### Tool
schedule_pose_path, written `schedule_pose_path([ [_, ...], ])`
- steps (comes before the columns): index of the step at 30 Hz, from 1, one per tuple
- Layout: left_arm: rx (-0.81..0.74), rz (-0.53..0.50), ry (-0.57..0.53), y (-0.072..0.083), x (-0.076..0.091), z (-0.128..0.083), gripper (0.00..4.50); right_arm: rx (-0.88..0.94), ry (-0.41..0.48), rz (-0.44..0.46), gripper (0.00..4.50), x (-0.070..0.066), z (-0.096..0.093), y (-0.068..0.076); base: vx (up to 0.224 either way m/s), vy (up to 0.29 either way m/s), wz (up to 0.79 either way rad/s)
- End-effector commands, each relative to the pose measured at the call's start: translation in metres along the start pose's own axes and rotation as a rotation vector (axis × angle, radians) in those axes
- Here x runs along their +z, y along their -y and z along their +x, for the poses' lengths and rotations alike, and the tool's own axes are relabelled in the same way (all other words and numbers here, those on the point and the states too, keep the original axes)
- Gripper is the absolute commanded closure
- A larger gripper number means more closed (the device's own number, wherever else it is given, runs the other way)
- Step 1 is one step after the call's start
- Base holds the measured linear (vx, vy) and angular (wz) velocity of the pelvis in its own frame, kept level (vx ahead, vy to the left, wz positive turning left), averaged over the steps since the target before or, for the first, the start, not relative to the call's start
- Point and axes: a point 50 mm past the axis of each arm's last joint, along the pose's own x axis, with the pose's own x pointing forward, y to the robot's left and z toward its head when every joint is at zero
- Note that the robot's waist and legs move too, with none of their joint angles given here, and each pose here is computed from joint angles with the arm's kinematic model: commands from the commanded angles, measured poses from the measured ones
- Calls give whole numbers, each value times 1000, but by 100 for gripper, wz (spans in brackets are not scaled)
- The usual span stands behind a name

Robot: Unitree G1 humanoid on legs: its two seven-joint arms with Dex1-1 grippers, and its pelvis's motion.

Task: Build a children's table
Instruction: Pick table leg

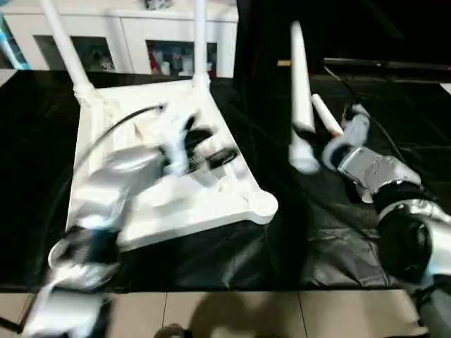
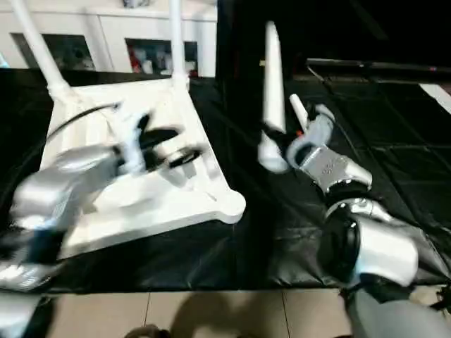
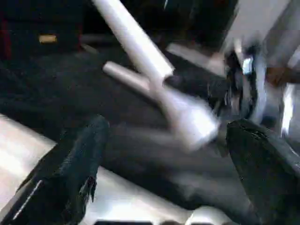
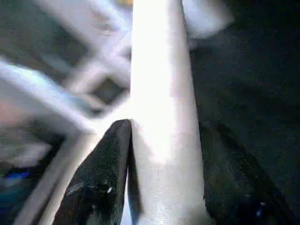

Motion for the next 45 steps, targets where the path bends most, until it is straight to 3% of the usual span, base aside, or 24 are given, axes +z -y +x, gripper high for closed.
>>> schedule_pose_path([
  [1, -2, -104, 70, 0, 10, 7, 0, 182, 72, -19, 262, 12, -4, -17, 0, 0, 0],
  [4, -77, -257, 182, 10, 26, 23, 0, 323, 81, 11, 263, 7, -14, -28, 0, 0, 0],
  [5, -78, -258, 183, 10, 26, 23, 0, 324, 81, 11, 263, 7, -14, -28, 0, 0, 0],
  [7, -153, -334, 241, 23, 37, 34, 0, 434, 63, 11, 263, 3, -20, -42, 0, 0, 0],
  [13, -172, -373, 258, 30, 42, 43, 0, 535, 24, -7, 263, -2, -25, -57, 0, 0, 0],
  [14, -210, -406, 274, 34, 46, 45, 0, 568, -21, -33, 263, -9, -26, -62, 0, 0, 0],
  [19, -236, -404, 279, 38, 51, 47, 0, 568, -77, -82, 263, -21, -27, -69, 0, 0, 0],
  [20, -237, -406, 279, 39, 51, 47, 29, 567, -79, -84, 263, -21, -27, -69, 0, 0, 0],
  [21, -240, -415, 285, 40, 52, 47, 37, 559, -93, -103, 263, -24, -27, -71, 0, 0, 0],
  [24, -170, -388, 258, 41, 52, 50, 57, 420, -111, -286, 263, -33, -17, -72, 0, 0, 0],
  [26, -156, -384, 255, 41, 52, 51, 80, 392, -115, -334, 263, -35, -15, -73, 0, 0, 0],
  [27, -86, -366, 252, 40, 51, 53, 80, 324, -103, -444, 263, -38, -10, -76, 0, 0, 0],
  [30, -37, -369, 254, 38, 51, 54, 104, 292, -100, -503, 263, -41, -7, -79, 0, 0, 0],
  [31, 35, -370, 256, 34, 49, 56, 117, 273, -97, -580, 263, -45, -4, -84, 0, 0, 0],
  [35, 186, -386, 277, 25, 47, 58, 135, 239, -82, -704, 264, -53, 1, -94, 0, 0, 0],
  [40, 339, -424, 322, 14, 45, 55, 180, 205, -40, -769, 264, -58, 5, -101, 0, 0, 0],
  [44, 340, -437, 318, 15, 44, 55, 204, 192, -24, -800, 264, -60, 6, -103, 0, 0, 0],
  [45, 340, -440, 317, 16, 44, 55, 234, 190, -22, -805, 264, -61, 7, -103, 0, 0, 0],
])
